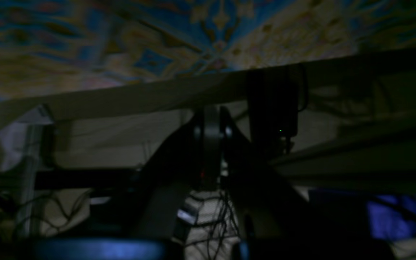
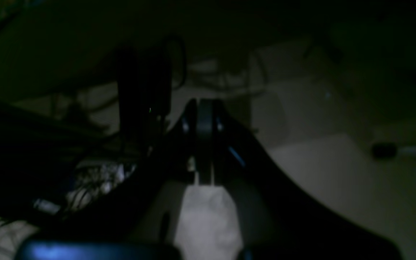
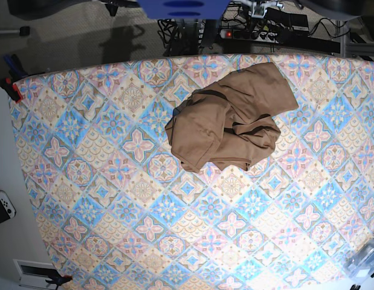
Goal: Layout the t-shirt on the table in an organized manner, then fold the t-shirt properly
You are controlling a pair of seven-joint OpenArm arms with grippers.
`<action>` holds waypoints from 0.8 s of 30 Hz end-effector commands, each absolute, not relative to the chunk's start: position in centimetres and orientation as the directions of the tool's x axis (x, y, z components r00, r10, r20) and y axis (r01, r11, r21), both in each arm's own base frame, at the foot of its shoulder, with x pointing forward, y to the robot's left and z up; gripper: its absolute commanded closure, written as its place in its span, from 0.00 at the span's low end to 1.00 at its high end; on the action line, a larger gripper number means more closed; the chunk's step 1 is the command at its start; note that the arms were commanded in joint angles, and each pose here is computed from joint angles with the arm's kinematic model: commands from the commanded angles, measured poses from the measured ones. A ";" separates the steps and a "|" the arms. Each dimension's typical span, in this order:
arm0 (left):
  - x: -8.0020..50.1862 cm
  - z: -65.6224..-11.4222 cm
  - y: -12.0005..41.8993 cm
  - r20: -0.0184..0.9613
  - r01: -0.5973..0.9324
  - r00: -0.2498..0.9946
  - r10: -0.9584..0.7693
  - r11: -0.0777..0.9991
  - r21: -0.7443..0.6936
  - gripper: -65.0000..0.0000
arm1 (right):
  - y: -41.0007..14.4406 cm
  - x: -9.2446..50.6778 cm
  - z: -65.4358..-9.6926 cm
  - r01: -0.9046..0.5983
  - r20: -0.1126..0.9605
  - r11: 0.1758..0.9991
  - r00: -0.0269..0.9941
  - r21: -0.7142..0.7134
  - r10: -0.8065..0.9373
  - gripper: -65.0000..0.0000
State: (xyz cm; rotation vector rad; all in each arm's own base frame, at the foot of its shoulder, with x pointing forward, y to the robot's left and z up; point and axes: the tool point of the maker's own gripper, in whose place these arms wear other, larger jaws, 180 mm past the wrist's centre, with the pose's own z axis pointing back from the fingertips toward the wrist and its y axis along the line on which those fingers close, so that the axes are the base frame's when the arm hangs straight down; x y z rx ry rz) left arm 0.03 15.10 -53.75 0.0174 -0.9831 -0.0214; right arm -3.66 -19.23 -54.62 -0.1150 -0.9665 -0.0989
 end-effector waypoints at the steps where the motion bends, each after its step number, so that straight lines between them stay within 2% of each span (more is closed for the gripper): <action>1: 1.2 -51.7 15.1 0.881 0.002 0.473 -0.020 1.000 0.022 1.00 | -19.6 -3.6 -53.4 0.134 0.854 0.989 0.520 -0.059 -0.019 1.00; 9: 3.6 -45.4 14.6 0.954 -0.008 0.300 0.005 1.000 -0.003 1.00 | -19.1 -1.5 -46.5 0.087 0.952 0.995 0.307 -0.050 0.021 1.00; 17: 6.4 -40.8 14.1 0.988 0.000 0.155 0.018 1.000 -0.019 1.00 | -20.1 0.2 -39.5 0.142 0.990 0.986 0.124 -0.085 0.068 1.00; 24: 9.7 -35.0 13.4 0.999 0.016 -0.030 0.038 0.999 -0.037 1.00 | -19.6 1.7 -35.4 0.122 0.996 0.989 0.020 -0.086 0.084 0.99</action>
